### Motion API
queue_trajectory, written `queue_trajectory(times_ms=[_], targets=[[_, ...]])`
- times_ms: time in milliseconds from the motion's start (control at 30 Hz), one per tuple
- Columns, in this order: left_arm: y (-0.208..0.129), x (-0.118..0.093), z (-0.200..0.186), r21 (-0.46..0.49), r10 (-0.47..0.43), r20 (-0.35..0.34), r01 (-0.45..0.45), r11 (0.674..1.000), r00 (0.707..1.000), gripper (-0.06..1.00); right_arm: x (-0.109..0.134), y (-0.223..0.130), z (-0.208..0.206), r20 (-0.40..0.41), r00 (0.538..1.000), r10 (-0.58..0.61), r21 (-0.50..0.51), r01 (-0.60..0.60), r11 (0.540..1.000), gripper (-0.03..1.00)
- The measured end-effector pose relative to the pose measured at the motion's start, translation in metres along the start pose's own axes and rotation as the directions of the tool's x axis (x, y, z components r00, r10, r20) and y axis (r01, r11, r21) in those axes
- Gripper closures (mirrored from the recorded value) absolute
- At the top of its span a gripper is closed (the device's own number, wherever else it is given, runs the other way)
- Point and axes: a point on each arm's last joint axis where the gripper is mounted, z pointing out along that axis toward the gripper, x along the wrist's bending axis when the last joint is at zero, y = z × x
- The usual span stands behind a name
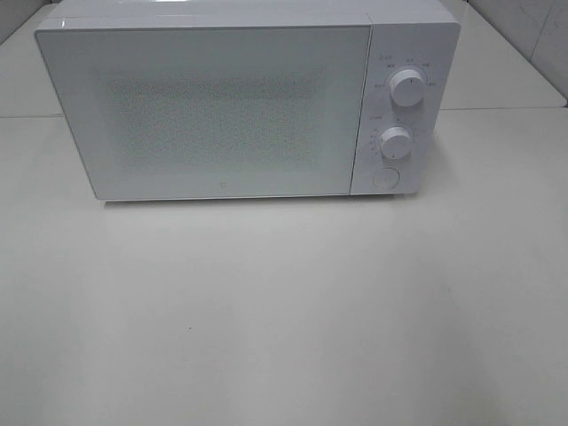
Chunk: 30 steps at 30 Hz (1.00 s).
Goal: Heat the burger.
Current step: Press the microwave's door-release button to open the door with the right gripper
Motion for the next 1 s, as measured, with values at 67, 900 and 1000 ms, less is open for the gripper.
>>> queue_trajectory(times_ms=[67, 900, 1000], targets=[[0.000, 0.000, 0.000, 0.000, 0.000, 0.000, 0.000, 1.000, 1.000, -0.04, 0.001, -0.003, 0.010, -0.002, 1.000, 0.000, 0.002, 0.000, 1.000, 0.94], [0.000, 0.000, 0.000, 0.000, 0.000, 0.000, 0.000, 1.000, 1.000, -0.04, 0.022, -0.117, 0.103, -0.027, 0.946, 0.323, 0.110, -0.318, 0.942, 0.94], [0.000, 0.000, 0.000, 0.000, 0.000, 0.000, 0.000, 1.000, 1.000, -0.04, 0.030, -0.126, 0.105, -0.025, 0.891, 0.453, 0.159, -0.444, 0.882, 0.94]])
